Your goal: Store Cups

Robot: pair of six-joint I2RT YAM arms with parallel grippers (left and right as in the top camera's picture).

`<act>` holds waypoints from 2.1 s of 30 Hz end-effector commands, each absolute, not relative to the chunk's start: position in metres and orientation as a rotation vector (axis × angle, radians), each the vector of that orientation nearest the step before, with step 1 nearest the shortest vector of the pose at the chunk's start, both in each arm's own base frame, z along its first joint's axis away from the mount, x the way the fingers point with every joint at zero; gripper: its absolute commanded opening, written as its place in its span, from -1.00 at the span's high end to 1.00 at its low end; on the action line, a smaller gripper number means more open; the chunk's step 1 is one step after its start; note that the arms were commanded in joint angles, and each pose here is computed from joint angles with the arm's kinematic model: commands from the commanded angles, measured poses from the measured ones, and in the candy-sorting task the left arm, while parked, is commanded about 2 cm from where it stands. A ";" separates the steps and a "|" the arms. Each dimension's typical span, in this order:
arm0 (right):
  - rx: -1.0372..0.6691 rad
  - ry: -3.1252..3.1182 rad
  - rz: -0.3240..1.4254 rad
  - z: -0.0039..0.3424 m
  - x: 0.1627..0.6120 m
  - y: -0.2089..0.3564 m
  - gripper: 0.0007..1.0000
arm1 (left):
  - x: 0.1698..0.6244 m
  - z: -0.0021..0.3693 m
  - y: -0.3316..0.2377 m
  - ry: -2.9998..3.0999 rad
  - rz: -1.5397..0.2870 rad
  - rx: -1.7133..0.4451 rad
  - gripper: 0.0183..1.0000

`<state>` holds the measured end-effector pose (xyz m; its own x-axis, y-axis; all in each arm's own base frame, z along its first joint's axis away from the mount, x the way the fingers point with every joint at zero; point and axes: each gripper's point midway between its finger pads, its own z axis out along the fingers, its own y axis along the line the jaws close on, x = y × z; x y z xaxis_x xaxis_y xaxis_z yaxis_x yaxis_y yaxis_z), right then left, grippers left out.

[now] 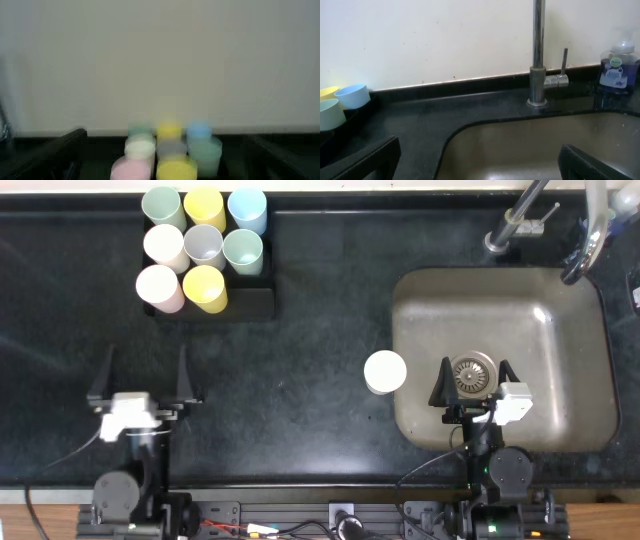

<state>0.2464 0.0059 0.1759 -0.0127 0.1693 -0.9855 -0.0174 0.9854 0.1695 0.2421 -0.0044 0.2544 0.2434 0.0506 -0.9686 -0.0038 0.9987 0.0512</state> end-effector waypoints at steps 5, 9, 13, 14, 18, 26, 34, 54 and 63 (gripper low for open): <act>0.113 1.578 0.150 0.172 0.247 0.007 -0.99 | 0.242 0.166 -0.007 1.650 0.116 0.172 -1.00; 0.113 1.578 0.150 0.172 0.247 0.007 -1.00 | 0.241 0.154 -0.005 1.701 0.121 0.169 -1.00; 0.113 1.578 0.150 0.172 0.247 0.007 -1.00 | 0.244 0.157 0.000 1.667 0.138 0.147 -1.00; 0.113 1.578 0.150 0.172 0.247 0.007 -1.00 | 0.246 0.157 0.001 1.637 0.142 0.141 -1.00; 0.113 1.578 0.150 0.172 0.247 0.007 -1.00 | 0.246 0.157 0.001 1.642 0.139 0.145 -1.00; 0.113 1.578 0.150 0.172 0.247 0.007 -1.00 | 0.246 0.156 0.002 1.644 0.142 0.142 -1.00; 0.113 1.578 0.150 0.172 0.247 0.007 -0.99 | 0.246 0.156 0.002 1.644 0.142 0.142 -1.00; 0.087 1.578 0.176 0.174 0.246 0.014 -1.00 | 0.246 0.156 0.002 1.644 0.142 0.142 -1.00; 0.066 1.743 0.189 0.281 0.214 0.020 -1.00 | 0.246 0.156 0.002 1.644 0.142 0.142 -1.00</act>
